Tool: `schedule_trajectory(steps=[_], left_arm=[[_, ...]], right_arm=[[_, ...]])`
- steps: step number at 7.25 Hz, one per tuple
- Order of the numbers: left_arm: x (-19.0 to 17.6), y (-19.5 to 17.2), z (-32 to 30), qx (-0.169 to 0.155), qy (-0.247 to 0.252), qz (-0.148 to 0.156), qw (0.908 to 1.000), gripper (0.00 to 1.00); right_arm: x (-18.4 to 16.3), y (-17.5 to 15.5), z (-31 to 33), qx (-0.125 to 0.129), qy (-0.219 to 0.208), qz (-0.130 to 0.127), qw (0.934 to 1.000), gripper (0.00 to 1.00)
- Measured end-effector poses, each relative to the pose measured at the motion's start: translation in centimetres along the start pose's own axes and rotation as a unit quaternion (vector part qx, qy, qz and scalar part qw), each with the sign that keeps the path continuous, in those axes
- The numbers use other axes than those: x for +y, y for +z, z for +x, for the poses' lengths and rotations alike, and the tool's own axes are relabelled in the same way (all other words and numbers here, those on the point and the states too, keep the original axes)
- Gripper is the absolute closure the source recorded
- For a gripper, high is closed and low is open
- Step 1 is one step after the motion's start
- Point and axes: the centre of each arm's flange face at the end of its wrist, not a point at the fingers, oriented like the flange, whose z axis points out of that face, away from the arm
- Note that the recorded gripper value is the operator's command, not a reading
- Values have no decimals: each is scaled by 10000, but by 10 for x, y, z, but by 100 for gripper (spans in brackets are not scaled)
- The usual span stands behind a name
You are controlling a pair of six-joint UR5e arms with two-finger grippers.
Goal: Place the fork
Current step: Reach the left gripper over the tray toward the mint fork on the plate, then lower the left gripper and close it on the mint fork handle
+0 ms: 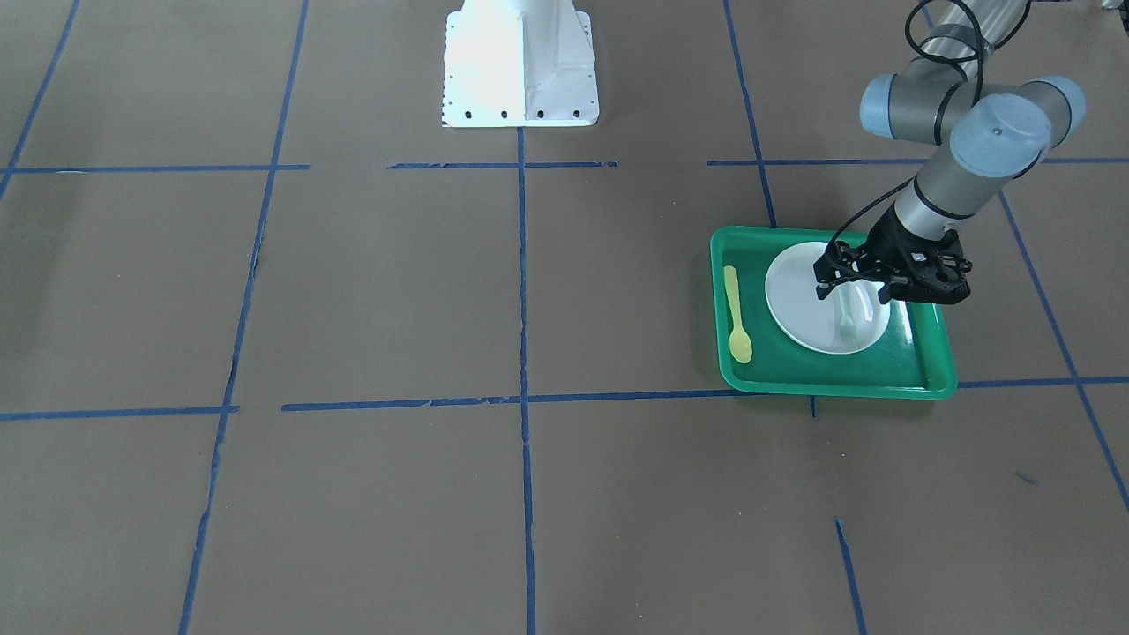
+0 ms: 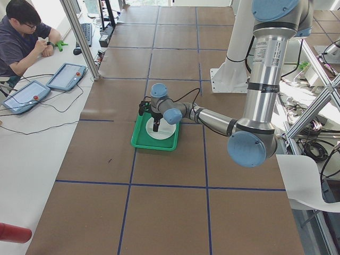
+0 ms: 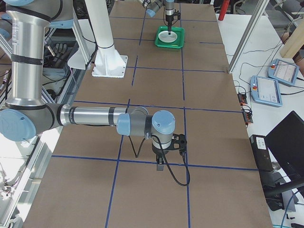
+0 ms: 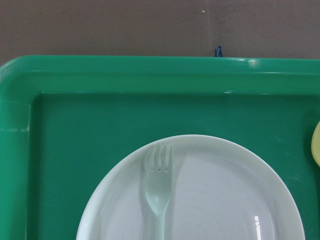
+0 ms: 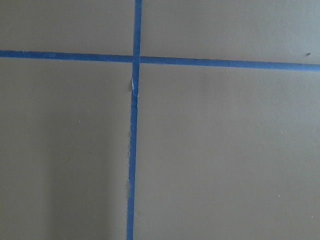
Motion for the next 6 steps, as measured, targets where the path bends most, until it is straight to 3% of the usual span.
schedule_trajectory(steps=[2, 4, 6], left_arm=[[1, 18, -1, -80, -29, -52, 10000, 5], [2, 23, -1, -91, -30, -69, 9999, 32], [2, 24, -1, -99, -35, -78, 9999, 33]], right_arm=[[0, 0, 0, 0, 0, 0, 10000, 0], [0, 0, 0, 0, -1, 0, 10000, 0], [0, 0, 0, 0, 0, 0, 10000, 0]])
